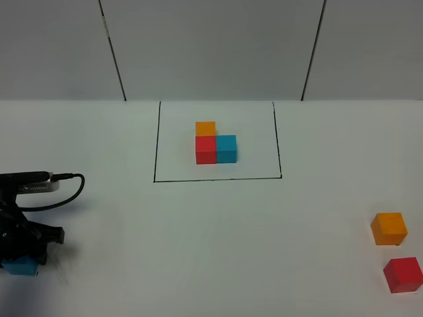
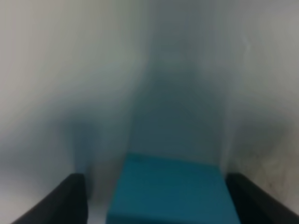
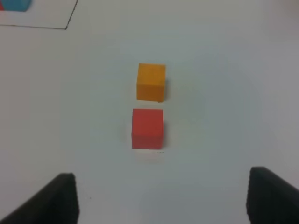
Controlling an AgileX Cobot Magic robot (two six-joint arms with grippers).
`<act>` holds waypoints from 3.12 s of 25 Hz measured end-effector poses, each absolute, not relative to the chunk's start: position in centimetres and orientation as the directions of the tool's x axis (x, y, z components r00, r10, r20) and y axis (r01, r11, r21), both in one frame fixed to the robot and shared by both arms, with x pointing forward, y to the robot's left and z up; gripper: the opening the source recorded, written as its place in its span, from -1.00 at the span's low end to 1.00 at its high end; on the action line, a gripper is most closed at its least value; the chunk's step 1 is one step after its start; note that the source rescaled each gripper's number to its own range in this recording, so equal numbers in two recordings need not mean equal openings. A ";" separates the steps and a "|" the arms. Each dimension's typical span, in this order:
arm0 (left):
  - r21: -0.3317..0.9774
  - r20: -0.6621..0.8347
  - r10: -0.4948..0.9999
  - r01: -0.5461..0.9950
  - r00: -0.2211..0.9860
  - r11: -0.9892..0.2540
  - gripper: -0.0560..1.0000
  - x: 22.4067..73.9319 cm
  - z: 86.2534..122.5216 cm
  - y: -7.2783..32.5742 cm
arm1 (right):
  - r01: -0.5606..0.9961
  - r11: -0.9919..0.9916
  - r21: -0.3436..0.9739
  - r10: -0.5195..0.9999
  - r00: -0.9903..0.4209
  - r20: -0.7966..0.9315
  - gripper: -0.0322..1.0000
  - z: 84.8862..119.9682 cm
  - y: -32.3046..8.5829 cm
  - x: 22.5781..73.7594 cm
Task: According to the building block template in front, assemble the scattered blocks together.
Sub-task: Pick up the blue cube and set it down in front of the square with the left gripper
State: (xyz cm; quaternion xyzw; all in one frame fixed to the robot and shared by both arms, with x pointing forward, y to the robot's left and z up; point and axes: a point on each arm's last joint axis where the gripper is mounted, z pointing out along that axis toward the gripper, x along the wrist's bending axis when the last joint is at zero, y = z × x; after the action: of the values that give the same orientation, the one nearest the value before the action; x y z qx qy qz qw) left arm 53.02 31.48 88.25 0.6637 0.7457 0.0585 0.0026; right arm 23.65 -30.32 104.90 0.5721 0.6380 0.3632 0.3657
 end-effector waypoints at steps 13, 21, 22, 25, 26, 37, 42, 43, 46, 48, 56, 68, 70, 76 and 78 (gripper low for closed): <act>0.038 0.095 0.995 0.999 -0.020 0.016 -0.88 53.6 90.6 31.2 | 0.464 0.076 0.883 0.996 -0.075 -0.046 0.11 104.9 -30.3 23.6; 0.217 -0.034 0.809 0.794 0.587 -0.567 -0.88 56.7 103.6 23.8 | 0.464 0.076 0.883 0.996 -0.075 -0.046 0.11 104.9 -30.3 23.6; 0.251 -0.043 0.733 0.717 0.679 -0.650 -0.88 56.8 104.8 22.2 | 0.464 0.076 0.883 0.996 -0.075 -0.046 0.11 104.9 -30.3 23.6; 0.329 0.005 0.489 0.460 0.872 -0.825 -0.88 56.3 107.7 16.8 | 0.464 0.076 0.883 0.996 -0.075 -0.046 0.11 104.9 -30.3 23.6; 0.340 0.026 0.414 0.381 0.910 -0.860 -0.88 55.9 108.2 14.8 | 0.464 0.076 0.883 0.996 -0.075 -0.046 0.11 104.9 -30.3 23.6; 0.107 0.081 0.081 0.072 0.993 -0.992 -0.88 54.2 102.7 0.4 | 0.464 0.076 0.883 0.996 -0.075 -0.046 0.11 104.9 -30.3 23.6; 0.048 0.009 0.041 0.040 0.999 -0.998 -0.88 54.3 98.0 -2.1 | 0.464 0.076 0.883 0.996 -0.075 -0.046 0.11 104.9 -30.3 23.6; 0.040 -0.005 0.037 0.038 0.999 -0.998 -0.88 54.3 97.1 -2.4 | 0.464 0.076 0.883 0.996 -0.075 -0.046 0.11 104.9 -30.3 23.6; 0.044 -0.035 0.042 0.044 0.998 -0.998 -0.88 54.4 94.9 -3.1 | 0.464 0.076 0.883 0.996 -0.075 -0.046 0.11 104.9 -30.3 23.6; 0.048 -0.039 0.047 0.049 0.998 -0.998 -0.88 54.6 93.9 -3.4 | 0.464 0.076 0.883 0.996 -0.075 -0.046 0.11 104.9 -30.3 23.6; 0.095 0.004 0.030 0.030 1.000 -0.995 -0.88 55.0 92.1 -3.9 | 0.464 0.076 0.883 0.996 -0.075 -0.046 0.11 104.9 -30.3 23.6; 0.092 0.006 -0.026 -0.026 1.000 -0.995 -0.88 54.7 89.2 -4.9 | 0.464 0.076 0.883 0.996 -0.075 -0.046 0.11 104.9 -30.3 23.6; 0.095 0.009 -0.025 -0.026 1.000 -0.995 -0.88 54.7 88.9 -4.9 | 0.464 0.076 0.883 0.996 -0.075 -0.046 0.11 104.9 -30.3 23.6; 0.097 0.032 -0.029 -0.032 0.999 -0.995 -0.88 54.9 88.9 -5.0 | 0.464 0.076 0.883 0.996 -0.075 -0.046 0.11 104.9 -30.3 23.6; 0.094 0.035 -0.028 -0.031 0.999 -0.995 -0.88 55.0 88.9 -5.0 | 0.464 0.076 0.883 0.996 -0.075 -0.046 0.11 104.9 -30.3 23.6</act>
State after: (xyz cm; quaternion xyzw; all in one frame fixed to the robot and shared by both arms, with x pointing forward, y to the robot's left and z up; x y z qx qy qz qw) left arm 54.97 -4.95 88.92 0.9986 -0.0150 0.0168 0.0472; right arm 23.64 -30.32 104.90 0.5737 0.6362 0.3645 0.3651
